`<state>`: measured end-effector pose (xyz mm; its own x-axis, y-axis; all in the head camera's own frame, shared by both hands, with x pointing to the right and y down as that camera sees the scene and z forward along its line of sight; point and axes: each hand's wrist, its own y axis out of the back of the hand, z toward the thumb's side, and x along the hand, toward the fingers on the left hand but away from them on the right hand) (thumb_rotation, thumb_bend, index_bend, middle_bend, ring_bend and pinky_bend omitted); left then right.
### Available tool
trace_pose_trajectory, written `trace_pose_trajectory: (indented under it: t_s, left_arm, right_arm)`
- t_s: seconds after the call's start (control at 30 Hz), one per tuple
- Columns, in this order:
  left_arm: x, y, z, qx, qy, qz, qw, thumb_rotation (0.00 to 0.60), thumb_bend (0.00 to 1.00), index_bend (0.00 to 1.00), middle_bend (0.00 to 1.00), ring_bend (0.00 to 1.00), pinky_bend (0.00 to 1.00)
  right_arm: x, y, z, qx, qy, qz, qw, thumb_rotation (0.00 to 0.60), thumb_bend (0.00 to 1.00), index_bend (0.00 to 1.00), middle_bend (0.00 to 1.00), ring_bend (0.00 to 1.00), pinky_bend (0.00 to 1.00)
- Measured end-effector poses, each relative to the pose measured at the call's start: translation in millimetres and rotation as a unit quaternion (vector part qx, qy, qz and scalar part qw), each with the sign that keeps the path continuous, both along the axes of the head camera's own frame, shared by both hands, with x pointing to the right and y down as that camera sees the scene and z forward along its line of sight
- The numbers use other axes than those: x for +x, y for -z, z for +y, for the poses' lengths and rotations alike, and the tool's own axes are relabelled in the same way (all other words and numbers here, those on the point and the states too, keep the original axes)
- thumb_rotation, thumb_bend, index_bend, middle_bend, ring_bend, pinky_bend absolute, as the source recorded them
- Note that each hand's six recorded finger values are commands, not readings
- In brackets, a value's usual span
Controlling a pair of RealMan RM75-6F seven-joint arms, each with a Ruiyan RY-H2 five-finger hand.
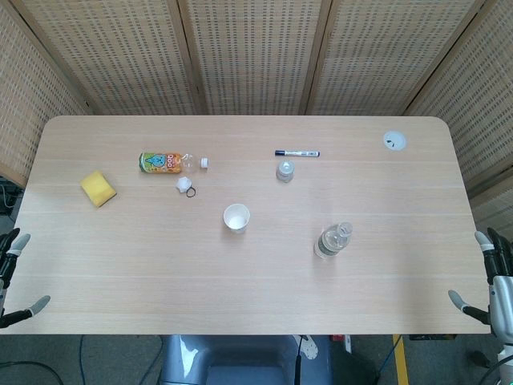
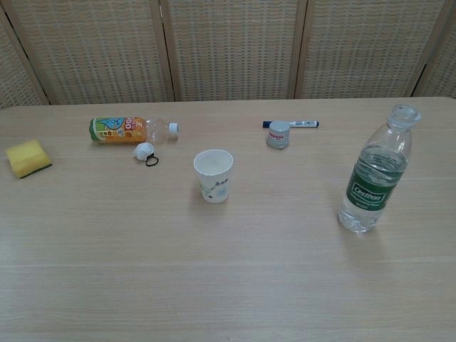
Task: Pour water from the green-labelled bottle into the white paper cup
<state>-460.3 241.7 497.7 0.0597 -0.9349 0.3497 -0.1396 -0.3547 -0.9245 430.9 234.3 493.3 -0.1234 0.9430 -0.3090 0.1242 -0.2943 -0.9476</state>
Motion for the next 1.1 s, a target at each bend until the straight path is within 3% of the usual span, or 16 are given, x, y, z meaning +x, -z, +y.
trace_pose_trajectory:
  t_s: [0.2,0.43,0.63,0.87,1.1]
  left_arm:
    - [2,-1,0,-0.003,-0.004,0.001,1.0000,0.600,0.04,0.00,0.00,0.00,0.00]
    - [5,-5,0,-0.006,-0.007,-0.005,0.9999,0.600,0.04,0.00,0.00,0.00,0.00]
    - [3,-9,-4,-0.009,0.000,-0.011,0.9999,0.600,0.04,0.00,0.00,0.00,0.00]
    - [3,-13,-7,-0.011,0.000,-0.015,0.9998,0.600,0.04,0.00,0.00,0.00,0.00]
    - [1,-19,-10,-0.019,0.005,-0.022,0.9996,0.600,0.04,0.00,0.00,0.00,0.00]
  right_arm:
    - [0,-10,-2,-0.018,0.002,-0.020,0.9996,0.600,0.00,0.00,0.00,0.00,0.00]
    - [0,-46,-10,-0.084,0.005,-0.090,0.9924,0.600,0.00,0.00,0.00,0.00,0.00]
    - [-2,-86,-24,-0.151,0.015,-0.159,0.9754,0.600,0.00,0.00,0.00,0.00,0.00]
    - [-21,-130,-48,-0.200,0.020,-0.268,0.9421,0.600,0.00,0.00,0.00,0.00,0.00]
    - [-59,-180,-65,-0.257,0.051,-0.287,0.9214,0.600,0.00,0.00,0.00,0.00,0.00]
